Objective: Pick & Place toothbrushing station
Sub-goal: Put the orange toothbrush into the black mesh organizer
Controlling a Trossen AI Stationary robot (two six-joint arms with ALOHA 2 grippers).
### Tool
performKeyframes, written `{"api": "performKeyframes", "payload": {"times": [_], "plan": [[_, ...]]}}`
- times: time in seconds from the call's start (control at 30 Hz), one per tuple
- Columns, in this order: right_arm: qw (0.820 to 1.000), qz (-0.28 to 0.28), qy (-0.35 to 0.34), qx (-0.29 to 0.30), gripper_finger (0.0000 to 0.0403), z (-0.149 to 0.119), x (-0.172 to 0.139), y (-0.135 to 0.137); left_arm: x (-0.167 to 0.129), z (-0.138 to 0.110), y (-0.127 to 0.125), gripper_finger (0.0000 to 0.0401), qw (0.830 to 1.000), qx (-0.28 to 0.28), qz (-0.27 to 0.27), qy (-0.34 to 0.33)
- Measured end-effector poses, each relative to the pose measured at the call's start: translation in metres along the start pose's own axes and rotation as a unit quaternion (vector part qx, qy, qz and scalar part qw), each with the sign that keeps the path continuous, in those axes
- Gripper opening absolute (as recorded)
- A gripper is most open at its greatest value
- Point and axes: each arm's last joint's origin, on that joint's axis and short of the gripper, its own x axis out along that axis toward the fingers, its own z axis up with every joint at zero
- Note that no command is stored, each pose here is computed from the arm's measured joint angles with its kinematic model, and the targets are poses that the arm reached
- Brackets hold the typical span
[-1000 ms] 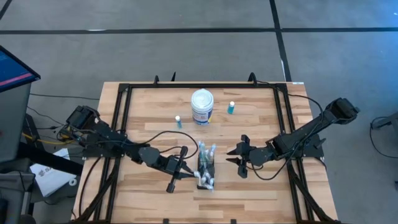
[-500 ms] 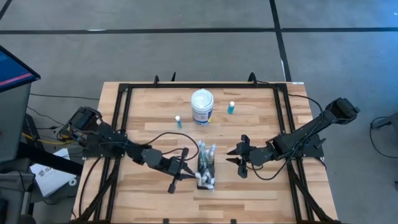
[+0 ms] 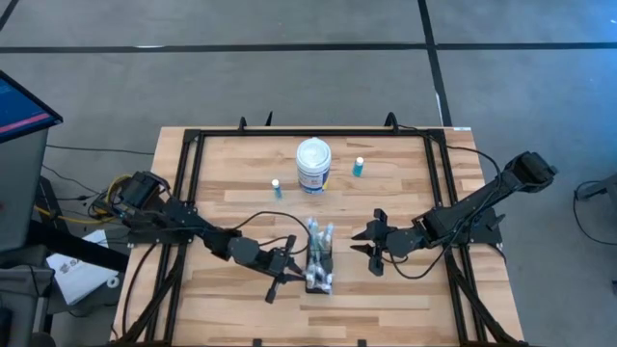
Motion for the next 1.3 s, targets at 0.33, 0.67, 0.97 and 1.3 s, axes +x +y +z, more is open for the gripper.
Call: {"api": "performKeyframes", "payload": {"times": [0.33, 0.67, 0.97, 1.3], "plan": [[1.000, 0.000, 0.000, 0.000, 0.0111, 0.000, 0.000, 0.000, 0.000, -0.004, -0.002, 0.0000, 1.000, 0.000, -0.003, 0.006], [1.000, 0.000, 0.000, 0.000, 0.0111, 0.000, 0.000, 0.000, 0.004, -0.018, -0.002, 0.0000, 1.000, -0.008, 0.001, 0.028], [1.000, 0.000, 0.000, 0.000, 0.0111, 0.000, 0.000, 0.000, 0.003, -0.014, -0.002, 0.0013, 1.000, -0.009, 0.001, 0.020], [0.999, -0.038, -0.021, -0.002, 0.0111, 0.001, 0.000, -0.002, 0.003, -0.012, -0.001, 0.0077, 1.000, -0.009, 0.006, 0.015]]}}
